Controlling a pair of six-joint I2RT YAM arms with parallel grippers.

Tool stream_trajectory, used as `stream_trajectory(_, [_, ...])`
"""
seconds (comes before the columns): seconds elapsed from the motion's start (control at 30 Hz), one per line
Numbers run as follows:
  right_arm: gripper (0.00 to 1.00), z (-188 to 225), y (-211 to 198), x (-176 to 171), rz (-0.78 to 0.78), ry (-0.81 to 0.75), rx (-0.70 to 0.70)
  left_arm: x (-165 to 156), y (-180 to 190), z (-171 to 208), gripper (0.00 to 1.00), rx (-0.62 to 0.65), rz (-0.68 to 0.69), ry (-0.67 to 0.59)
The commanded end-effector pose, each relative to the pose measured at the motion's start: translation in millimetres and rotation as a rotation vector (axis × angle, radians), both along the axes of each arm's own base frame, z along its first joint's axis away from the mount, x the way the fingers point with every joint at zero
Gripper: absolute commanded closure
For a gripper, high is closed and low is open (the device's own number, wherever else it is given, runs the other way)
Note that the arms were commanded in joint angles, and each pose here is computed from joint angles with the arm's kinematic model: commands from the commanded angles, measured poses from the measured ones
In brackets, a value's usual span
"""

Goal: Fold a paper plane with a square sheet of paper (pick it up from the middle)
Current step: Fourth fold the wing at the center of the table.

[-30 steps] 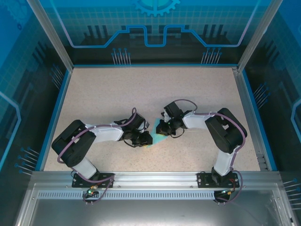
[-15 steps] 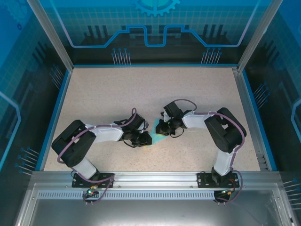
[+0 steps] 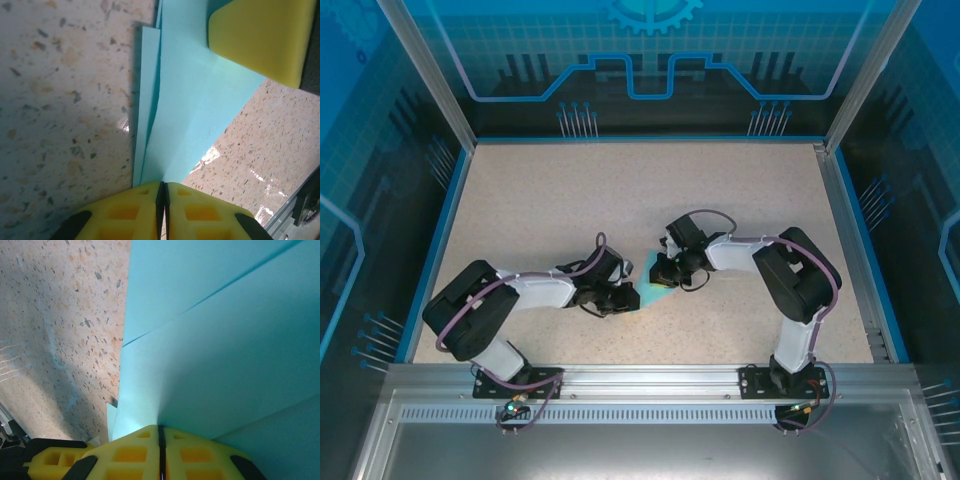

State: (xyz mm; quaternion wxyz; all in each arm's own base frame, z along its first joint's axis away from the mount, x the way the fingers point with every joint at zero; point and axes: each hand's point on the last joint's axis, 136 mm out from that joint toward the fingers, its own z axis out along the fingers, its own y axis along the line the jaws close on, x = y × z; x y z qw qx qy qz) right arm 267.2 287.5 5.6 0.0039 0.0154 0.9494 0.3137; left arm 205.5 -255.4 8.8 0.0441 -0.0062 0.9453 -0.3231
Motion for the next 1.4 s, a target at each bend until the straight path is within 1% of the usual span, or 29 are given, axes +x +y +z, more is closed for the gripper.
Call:
stream_trajectory(0.0, [0.91, -64.1, -52.1, -32.8, -0.021, 0.112, -0.296, -63.5, 54.8, -43.1, 0.88, 0.220, 0.020, 0.245])
stream_trajectory(0.3, [0.91, -67.5, -55.3, -34.8, -0.023, 0.122, -0.315, -64.3, 51.7, -23.6, 0.91, 0.189, -0.006, 0.223])
stream_trajectory(0.4, [0.91, -66.3, -54.4, -34.1, -0.024, 0.119, -0.307, -59.5, 47.8, -15.2, 0.91, 0.174, -0.013, 0.199])
stream_trajectory(0.47, [0.91, -63.5, -52.5, -33.4, -0.021, 0.111, -0.297, -49.4, 40.3, -4.0, 0.91, 0.143, -0.010, 0.157])
stream_trajectory(0.67, [0.91, -48.5, -44.6, -25.9, -0.019, 0.067, -0.248, -4.1, 9.6, 44.1, 0.91, -0.015, 0.042, -0.045])
stream_trajectory(0.77, [0.91, -42.4, -41.1, -22.8, -0.014, 0.048, -0.231, 9.3, 1.3, 51.5, 0.90, -0.048, 0.060, -0.091])
stream_trajectory(1.0, [0.91, -33.1, -33.4, -17.9, -0.009, 0.022, -0.190, 20.8, -9.3, 35.7, 0.91, -0.040, 0.059, -0.069])
stream_trajectory(1.17, [0.91, -19.7, -25.2, -10.2, -0.003, -0.020, -0.144, 16.7, -5.2, 17.7, 0.93, -0.001, 0.060, -0.027])
stream_trajectory(1.37, [0.90, 13.7, -6.0, 4.6, 0.030, -0.124, -0.042, 5.1, 6.7, -5.9, 0.96, 0.067, 0.065, 0.033])
